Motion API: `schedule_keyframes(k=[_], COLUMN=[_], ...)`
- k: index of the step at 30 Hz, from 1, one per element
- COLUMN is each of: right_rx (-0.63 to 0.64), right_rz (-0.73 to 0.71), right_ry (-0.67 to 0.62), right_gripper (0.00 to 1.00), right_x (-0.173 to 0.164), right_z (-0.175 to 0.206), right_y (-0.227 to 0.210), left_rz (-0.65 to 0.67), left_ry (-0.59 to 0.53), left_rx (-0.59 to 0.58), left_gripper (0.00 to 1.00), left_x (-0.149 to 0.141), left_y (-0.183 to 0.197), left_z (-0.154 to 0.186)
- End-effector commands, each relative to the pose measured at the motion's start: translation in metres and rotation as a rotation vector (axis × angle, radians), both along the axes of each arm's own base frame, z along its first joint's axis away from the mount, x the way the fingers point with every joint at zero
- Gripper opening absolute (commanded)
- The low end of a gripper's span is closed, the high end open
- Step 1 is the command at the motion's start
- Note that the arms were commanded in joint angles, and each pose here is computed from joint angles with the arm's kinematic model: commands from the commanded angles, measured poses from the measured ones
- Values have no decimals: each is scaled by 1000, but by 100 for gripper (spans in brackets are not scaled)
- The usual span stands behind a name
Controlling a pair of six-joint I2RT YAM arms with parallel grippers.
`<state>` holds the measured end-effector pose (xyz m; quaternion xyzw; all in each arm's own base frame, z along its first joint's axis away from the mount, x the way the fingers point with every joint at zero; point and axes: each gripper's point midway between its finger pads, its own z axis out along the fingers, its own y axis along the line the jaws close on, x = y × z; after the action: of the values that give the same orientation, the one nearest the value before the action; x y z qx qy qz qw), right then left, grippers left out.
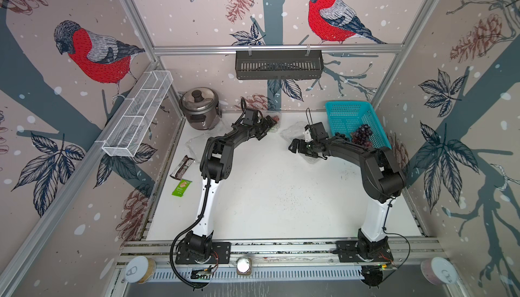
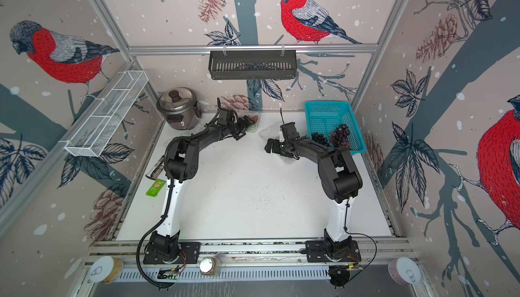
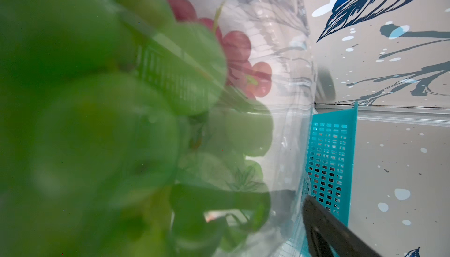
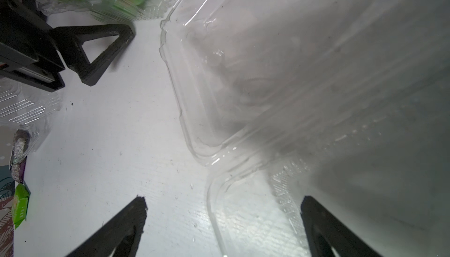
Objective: Pack grapes into containers
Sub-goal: Move the packing box to the center of the board.
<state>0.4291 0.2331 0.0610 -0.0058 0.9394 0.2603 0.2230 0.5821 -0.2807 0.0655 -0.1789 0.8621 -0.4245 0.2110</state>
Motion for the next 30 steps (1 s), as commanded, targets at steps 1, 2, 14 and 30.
schedule_keyframes(k=[1, 2, 14, 30], right_rx=[25, 24, 33, 36], right_rz=[-1, 0, 1, 15], right_ry=[-16, -17, -16, -26], right_gripper=[100, 100, 100, 100], right_x=[1, 1, 3, -2], right_z=[6, 6, 6, 16], right_y=[3, 4, 4, 7], left_rz=[-4, -4, -5, -43], left_ry=[-22, -23, -13, -42], left_rx=[-53, -64, -76, -72], left_gripper=[97, 97, 97, 97], left_x=[5, 6, 9, -9], left_y=[-8, -10, -22, -22], left_z=[8, 9, 6, 38])
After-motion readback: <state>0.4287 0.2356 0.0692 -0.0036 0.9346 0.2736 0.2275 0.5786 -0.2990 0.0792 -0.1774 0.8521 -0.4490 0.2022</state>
